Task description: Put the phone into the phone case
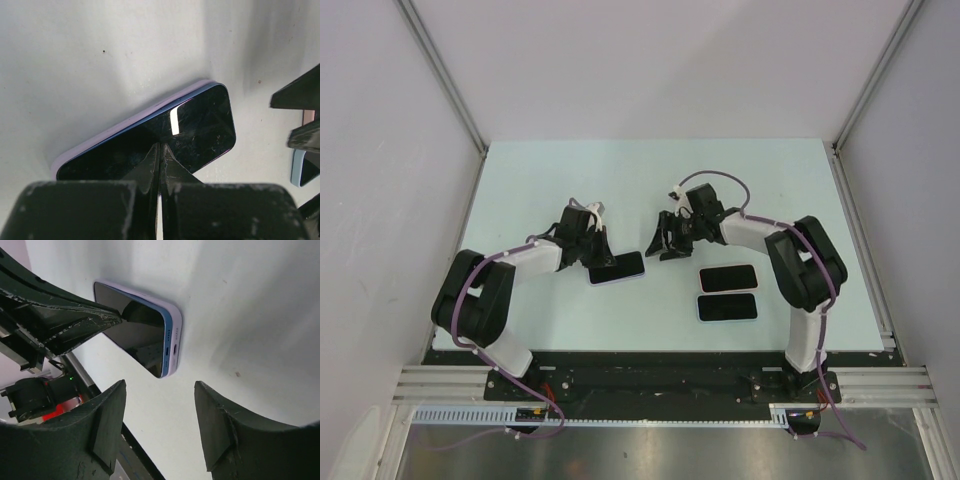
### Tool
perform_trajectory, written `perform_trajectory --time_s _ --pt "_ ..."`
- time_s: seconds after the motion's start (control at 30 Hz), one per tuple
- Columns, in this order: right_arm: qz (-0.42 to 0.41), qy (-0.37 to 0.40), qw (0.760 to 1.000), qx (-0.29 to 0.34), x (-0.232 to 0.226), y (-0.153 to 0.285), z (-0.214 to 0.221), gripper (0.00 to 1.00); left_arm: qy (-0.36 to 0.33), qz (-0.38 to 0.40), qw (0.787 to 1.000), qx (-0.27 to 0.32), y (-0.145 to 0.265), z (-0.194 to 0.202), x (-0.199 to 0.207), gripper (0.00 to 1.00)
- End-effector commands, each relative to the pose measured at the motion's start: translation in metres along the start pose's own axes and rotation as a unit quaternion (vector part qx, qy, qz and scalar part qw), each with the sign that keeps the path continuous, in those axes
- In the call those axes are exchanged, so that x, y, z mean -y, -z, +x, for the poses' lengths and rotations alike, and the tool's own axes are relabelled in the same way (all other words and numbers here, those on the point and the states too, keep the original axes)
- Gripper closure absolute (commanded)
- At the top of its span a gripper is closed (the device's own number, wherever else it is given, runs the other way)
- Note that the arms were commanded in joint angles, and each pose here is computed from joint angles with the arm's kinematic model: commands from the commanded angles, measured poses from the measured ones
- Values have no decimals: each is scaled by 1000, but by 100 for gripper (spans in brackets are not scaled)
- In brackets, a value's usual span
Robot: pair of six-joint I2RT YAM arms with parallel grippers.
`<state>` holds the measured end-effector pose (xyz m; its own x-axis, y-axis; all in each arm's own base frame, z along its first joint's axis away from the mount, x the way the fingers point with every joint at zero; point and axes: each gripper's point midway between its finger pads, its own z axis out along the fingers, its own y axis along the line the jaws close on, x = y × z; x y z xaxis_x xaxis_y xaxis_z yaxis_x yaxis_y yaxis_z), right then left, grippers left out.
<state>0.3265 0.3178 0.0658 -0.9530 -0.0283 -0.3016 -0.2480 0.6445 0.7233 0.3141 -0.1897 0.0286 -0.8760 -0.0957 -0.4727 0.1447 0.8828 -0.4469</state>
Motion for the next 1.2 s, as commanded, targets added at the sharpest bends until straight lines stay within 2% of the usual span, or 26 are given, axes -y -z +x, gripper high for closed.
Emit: perform_trajectory --time_s 0.0,0.3,0.47,0.7,0.8,0.97,1.03,1.17 --pt "-58 -12 998 -16 -12 -18 4 40 -5 -83 993 -85 -2 52 -40 100" --pt "-21 -17 998 -57 13 -48 30 55 -7 -85 992 -90 -4 54 -41 100" --pt "-5 -13 998 -69 21 -58 37 68 -8 -88 992 -90 -3 55 -42 100" --pt "85 10 992 -92 46 -67 47 76 -10 -87 992 -89 -4 54 -40 100" --pt "139 32 984 -108 60 -68 51 78 -11 -88 992 -92 -4 55 -40 100" --pt "242 79 956 -142 80 -73 66 78 -13 -88 992 -94 -5 56 -39 100" --pt "269 102 948 -136 82 -76 59 78 -14 -88 992 -94 -5 56 -39 100" --pt "307 122 930 -163 93 -82 74 78 -14 -88 992 -92 -5 55 -38 100"
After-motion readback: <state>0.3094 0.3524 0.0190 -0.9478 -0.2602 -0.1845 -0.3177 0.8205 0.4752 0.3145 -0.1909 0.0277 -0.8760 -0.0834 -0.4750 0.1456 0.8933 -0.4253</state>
